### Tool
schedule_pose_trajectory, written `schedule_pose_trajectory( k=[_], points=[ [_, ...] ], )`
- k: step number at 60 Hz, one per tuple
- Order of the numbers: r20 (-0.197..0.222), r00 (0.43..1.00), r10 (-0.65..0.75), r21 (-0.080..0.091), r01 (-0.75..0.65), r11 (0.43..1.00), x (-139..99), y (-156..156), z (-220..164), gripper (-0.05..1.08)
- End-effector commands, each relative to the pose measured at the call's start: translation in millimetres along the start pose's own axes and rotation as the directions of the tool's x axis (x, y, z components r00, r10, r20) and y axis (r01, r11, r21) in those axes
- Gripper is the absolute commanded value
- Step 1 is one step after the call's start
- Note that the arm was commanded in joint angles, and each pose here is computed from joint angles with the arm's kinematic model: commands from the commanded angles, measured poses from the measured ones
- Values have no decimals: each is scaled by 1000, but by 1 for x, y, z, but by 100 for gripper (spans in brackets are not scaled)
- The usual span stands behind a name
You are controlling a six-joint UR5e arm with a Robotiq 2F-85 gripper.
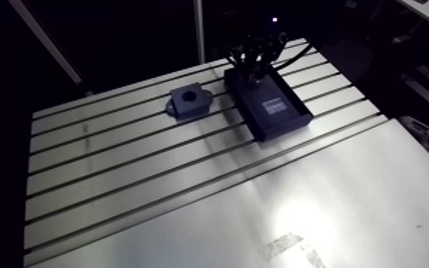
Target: Pick up the bearing and press it into the housing until flush.
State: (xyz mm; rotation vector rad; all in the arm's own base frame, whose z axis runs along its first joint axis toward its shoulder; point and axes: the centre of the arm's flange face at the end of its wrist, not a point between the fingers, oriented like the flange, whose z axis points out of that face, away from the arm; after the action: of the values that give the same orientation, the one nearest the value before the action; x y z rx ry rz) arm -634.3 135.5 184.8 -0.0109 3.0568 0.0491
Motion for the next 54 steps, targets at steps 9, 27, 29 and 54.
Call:
schedule_pose_trajectory(
  k=[9,27,29,54],
  points=[
    [-28,1000,6,-5,-6,1000,-11,-8,-46,68],
    [-24,999,35,-5,-35,999,-14,-54,-71,72],
    [-20,999,36,-5,-36,999,-14,-61,-73,73],
    [-17,999,40,-8,-40,999,-6,-110,-73,75]
  ],
)
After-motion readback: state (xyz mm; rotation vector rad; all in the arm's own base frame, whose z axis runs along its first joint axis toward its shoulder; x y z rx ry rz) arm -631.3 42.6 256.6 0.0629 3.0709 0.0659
